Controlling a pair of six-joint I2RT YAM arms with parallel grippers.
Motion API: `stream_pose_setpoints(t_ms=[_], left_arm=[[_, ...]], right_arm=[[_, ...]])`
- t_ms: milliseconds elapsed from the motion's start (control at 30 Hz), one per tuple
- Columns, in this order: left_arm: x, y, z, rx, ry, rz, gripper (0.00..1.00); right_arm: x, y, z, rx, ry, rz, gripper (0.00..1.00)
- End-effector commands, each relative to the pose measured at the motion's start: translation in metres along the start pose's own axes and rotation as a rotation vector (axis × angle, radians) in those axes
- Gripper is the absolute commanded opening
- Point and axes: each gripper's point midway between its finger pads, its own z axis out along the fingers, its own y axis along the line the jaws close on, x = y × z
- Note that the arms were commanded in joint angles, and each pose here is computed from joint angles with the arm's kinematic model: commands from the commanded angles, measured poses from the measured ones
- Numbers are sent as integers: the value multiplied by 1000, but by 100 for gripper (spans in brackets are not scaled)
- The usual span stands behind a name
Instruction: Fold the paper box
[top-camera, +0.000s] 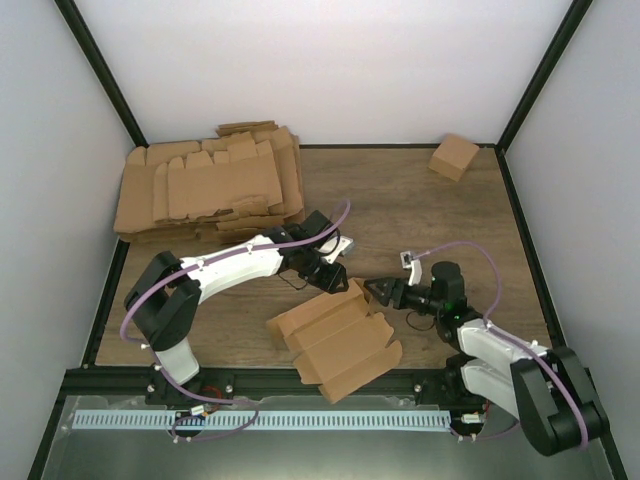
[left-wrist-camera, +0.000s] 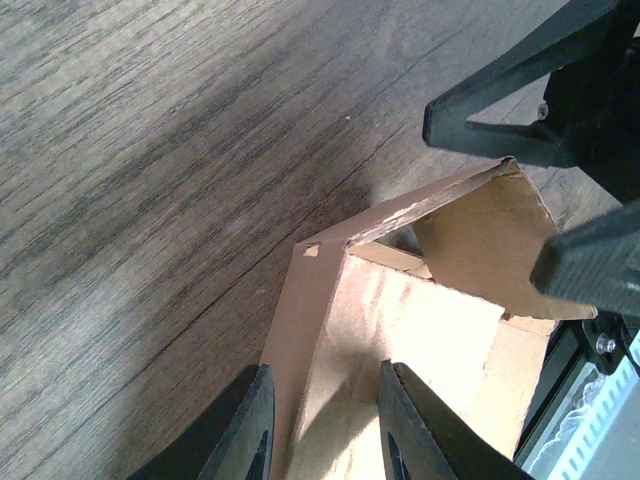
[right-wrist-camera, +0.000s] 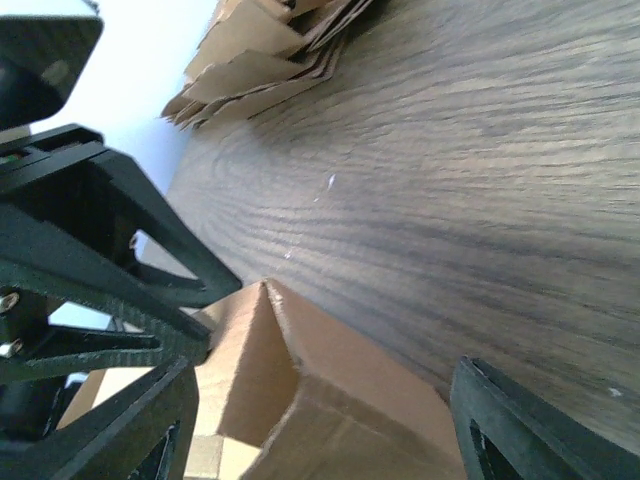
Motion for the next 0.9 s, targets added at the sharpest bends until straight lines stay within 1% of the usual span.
stream_pose_setpoints(t_ms=[0, 133, 267, 400, 600, 800, 867], left_arm=[[-2, -2, -2, -9, -6, 5, 32], [-2, -2, -3, -6, -6, 10, 32], [-2, -2, -1, -6, -2, 11, 31], [-1, -1, -1, -7, 2, 12, 31], [4, 1, -2, -21, 21, 36, 31], [5, 0, -5, -20, 35, 61, 31], [5, -1, -5, -16, 36, 62, 32]], right_arm=[[-11, 32, 0, -160, 2, -76, 72], [7, 30, -3, -182, 30, -79, 69], [21, 29, -5, -201, 62, -66, 63], [29, 31, -7, -207, 62, -88, 63], [34, 35, -7, -169, 39, -185, 63], [38, 34, -9, -162, 18, -208, 63], [39, 34, -9, -160, 19, -214, 61]])
